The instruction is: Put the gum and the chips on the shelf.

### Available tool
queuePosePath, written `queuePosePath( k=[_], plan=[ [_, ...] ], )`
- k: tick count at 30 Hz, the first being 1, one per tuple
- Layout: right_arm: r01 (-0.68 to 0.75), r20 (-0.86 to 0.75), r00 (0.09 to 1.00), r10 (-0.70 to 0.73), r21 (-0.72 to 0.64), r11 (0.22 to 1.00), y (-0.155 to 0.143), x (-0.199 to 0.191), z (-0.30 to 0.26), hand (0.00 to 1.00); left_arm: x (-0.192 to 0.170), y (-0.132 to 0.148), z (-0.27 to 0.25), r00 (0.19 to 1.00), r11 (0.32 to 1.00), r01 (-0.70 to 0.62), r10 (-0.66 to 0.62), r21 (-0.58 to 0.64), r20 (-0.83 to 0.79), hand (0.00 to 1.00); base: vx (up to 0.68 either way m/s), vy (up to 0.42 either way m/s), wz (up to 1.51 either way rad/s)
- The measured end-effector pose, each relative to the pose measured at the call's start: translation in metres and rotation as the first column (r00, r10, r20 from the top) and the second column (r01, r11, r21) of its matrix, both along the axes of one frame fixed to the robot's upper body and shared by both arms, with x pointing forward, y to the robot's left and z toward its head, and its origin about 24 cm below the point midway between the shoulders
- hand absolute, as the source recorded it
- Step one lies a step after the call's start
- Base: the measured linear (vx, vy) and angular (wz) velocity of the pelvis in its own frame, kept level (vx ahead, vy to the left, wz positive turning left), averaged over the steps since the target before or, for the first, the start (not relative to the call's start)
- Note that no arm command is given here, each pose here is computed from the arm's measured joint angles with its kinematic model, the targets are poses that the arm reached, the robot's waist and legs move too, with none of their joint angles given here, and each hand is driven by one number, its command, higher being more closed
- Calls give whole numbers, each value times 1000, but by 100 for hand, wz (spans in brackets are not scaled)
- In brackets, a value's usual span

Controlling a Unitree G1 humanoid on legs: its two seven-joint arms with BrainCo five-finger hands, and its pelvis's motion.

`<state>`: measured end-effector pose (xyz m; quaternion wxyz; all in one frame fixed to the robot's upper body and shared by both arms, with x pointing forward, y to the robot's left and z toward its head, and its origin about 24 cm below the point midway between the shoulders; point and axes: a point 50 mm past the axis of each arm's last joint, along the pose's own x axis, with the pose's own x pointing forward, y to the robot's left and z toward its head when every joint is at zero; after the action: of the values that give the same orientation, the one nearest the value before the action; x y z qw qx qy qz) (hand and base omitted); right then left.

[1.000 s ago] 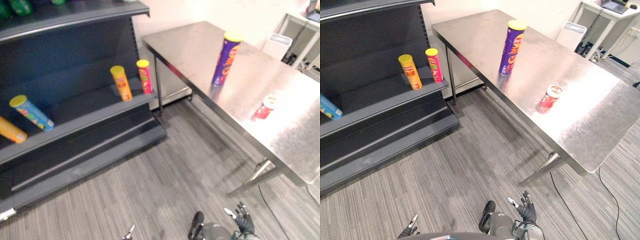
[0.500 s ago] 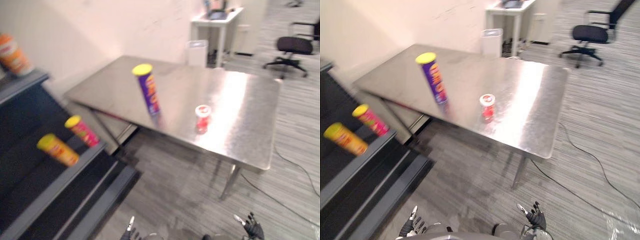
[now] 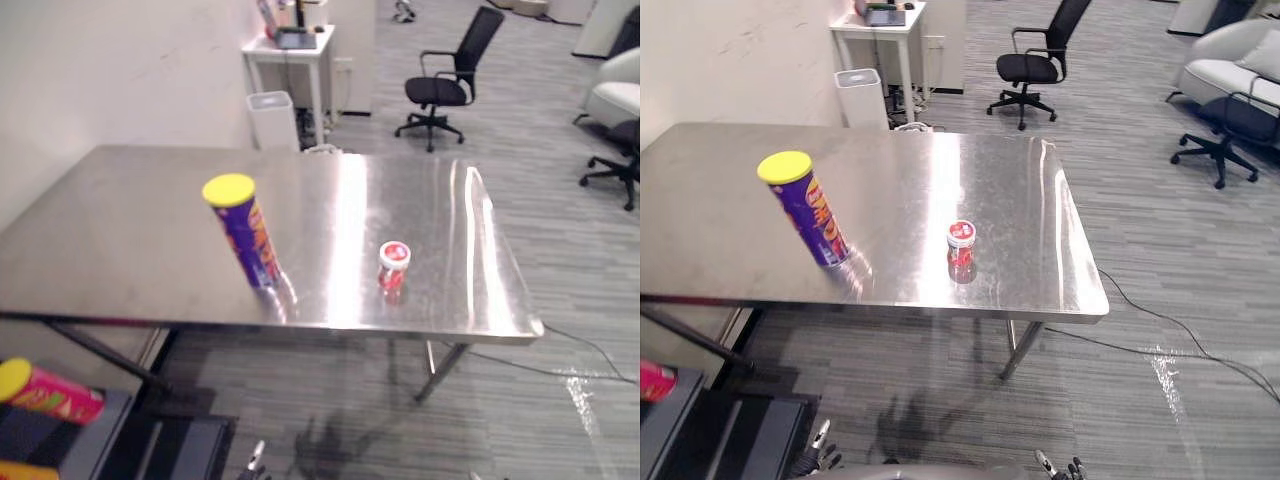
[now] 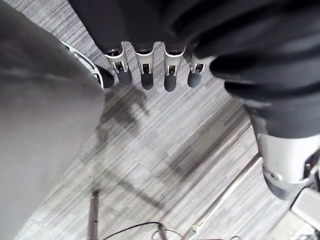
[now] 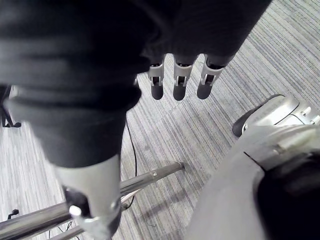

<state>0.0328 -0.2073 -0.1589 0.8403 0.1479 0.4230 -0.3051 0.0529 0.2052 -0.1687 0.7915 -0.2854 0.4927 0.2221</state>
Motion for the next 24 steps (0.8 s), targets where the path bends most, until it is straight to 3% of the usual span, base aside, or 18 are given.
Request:
queuePosePath(
  k=[11, 24],
  plan=[
    [-71, 34, 997, 73, -56, 996, -2, 19, 3, 0, 0, -4, -1, 999, 999, 45, -45, 5, -11, 0, 139, -13, -30],
    [9, -32, 999, -13, -99, 995, -7, 11, 2, 0, 0, -4, 0, 999, 999, 34, -34, 26, -5, 0, -69, -57, -1]
  ],
)
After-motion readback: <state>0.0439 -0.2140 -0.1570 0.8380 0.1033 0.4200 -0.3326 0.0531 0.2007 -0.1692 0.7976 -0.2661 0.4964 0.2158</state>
